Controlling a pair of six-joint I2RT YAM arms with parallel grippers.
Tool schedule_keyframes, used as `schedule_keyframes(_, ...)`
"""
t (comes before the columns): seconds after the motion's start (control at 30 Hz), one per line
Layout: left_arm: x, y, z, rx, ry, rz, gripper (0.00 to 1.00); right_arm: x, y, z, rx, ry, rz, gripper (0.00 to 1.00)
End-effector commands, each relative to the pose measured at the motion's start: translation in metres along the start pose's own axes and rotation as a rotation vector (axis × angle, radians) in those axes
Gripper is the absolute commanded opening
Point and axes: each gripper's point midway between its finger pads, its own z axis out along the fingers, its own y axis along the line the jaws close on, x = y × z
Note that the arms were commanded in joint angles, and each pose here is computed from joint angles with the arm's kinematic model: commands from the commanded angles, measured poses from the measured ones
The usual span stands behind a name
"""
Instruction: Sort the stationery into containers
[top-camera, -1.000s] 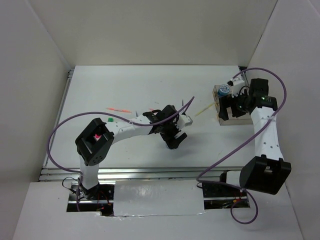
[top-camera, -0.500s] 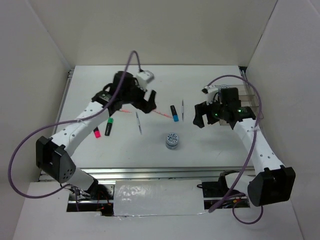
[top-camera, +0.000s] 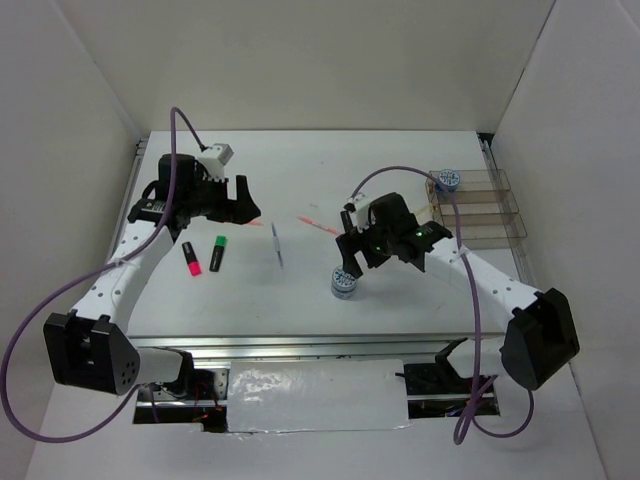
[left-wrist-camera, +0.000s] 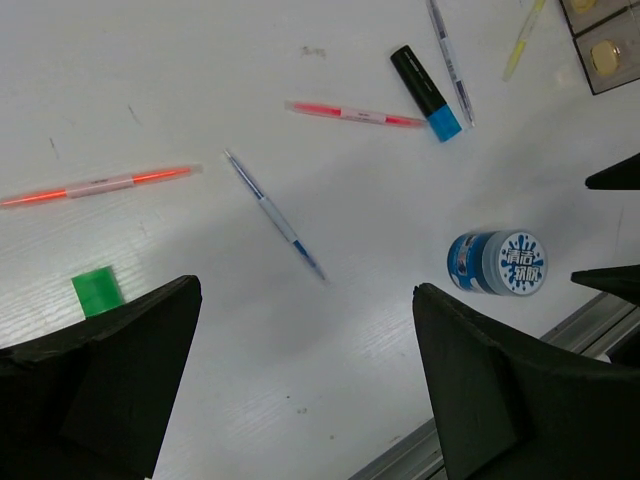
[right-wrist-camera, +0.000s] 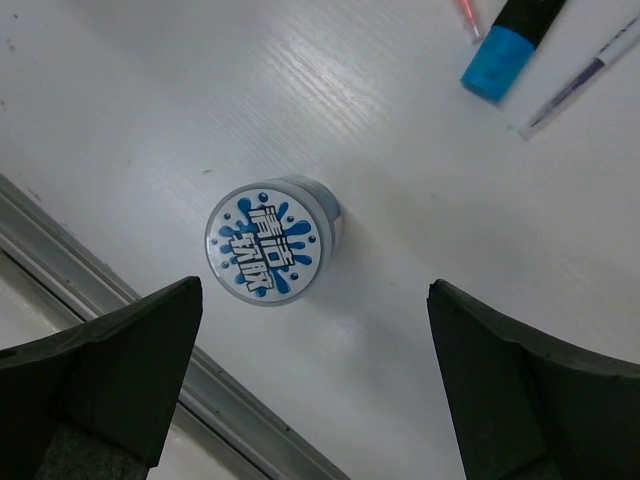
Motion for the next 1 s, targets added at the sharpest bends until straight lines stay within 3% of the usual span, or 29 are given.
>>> schedule_keyframes(0.0, -0.01, -0.009, -0.006, 0.047, -0.05, -0.012, 0.99, -0.02, 0.005, 0.008, 0.021, -0.029, -0.013, 1.0)
schedule_keyframes(0.4, -0.006, -0.01, -0.004, 0.068, -0.032, -0.014, 0.99, 0.001, 0.029, 0.04, -0.013, 0.142, -0.084, 1.0)
schedule_keyframes(0.97, -0.001, -0.007, -0.002, 0.069, -0.018, -0.025, 0.99, 0.025, 0.035, 0.047, -0.015, 0.203, -0.118, 0.99)
